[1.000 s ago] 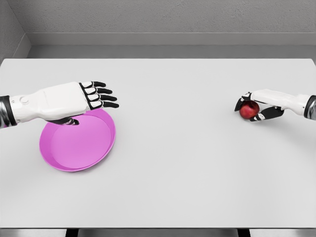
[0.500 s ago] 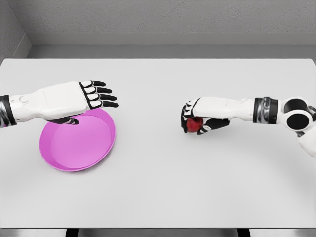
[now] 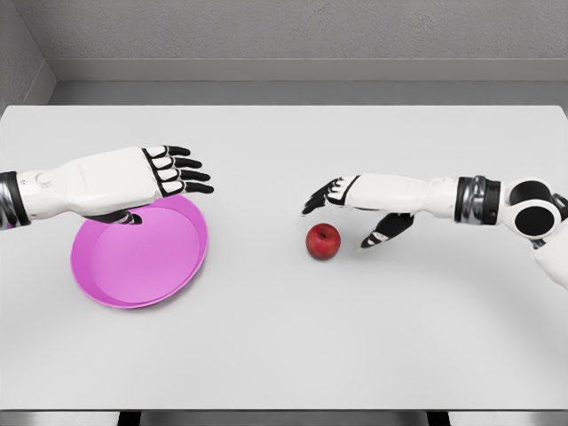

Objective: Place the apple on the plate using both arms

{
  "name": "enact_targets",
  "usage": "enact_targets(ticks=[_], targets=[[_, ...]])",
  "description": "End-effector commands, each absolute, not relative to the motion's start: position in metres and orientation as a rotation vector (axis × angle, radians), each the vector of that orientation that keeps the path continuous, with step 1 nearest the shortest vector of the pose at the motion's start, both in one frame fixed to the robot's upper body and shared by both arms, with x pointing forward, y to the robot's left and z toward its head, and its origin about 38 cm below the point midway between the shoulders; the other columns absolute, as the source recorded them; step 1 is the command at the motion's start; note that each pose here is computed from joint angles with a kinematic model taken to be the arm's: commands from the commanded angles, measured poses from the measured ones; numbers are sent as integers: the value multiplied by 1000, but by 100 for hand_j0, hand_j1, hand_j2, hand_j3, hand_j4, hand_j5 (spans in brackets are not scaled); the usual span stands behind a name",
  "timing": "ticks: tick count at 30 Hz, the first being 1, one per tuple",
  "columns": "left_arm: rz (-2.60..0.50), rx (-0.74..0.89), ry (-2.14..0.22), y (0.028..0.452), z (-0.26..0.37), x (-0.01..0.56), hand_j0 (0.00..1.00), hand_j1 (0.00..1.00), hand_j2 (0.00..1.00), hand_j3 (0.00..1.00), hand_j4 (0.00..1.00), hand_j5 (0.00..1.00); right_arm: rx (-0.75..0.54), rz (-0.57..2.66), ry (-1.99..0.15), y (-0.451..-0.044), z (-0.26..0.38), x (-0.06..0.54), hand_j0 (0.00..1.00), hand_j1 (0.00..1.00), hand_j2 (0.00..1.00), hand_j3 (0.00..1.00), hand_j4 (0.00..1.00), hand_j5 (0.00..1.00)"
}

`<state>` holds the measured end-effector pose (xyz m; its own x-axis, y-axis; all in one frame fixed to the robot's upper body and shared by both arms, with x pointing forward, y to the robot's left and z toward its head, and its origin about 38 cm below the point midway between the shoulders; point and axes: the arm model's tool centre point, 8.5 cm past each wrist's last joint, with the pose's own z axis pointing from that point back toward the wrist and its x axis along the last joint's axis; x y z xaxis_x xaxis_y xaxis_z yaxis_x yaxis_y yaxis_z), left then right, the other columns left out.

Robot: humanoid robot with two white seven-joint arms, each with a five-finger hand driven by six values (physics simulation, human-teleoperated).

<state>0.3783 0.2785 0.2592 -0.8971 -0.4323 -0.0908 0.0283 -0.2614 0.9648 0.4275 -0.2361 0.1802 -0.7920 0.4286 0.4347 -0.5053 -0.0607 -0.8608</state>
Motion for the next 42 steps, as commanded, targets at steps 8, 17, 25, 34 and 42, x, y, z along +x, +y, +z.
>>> enact_targets(ticks=[8, 17, 25, 34, 42], targets=[[-2366, 229, -1752, 142, 238, 413, 100, 100, 100, 100, 100, 100, -320, 1482, -1780, -376, 259, 434, 100, 100, 100, 100, 100, 100], [-2435, 100, -1766, 73, 233, 420, 100, 100, 100, 100, 100, 100, -328, 1496, -1794, -373, 266, 434, 100, 100, 100, 100, 100, 100], [-2507, 28, -1718, 59, 216, 407, 100, 100, 100, 100, 100, 100, -344, 1505, -1814, -370, 277, 438, 100, 100, 100, 100, 100, 100], [-2541, 79, -1641, 66, 205, 416, 99, 99, 99, 99, 99, 99, -342, 1525, -1820, -366, 279, 434, 100, 100, 100, 100, 100, 100], [-2531, 73, -1589, 56, 189, 427, 99, 99, 99, 99, 99, 99, -352, 1527, -1823, -368, 282, 434, 100, 100, 100, 100, 100, 100]])
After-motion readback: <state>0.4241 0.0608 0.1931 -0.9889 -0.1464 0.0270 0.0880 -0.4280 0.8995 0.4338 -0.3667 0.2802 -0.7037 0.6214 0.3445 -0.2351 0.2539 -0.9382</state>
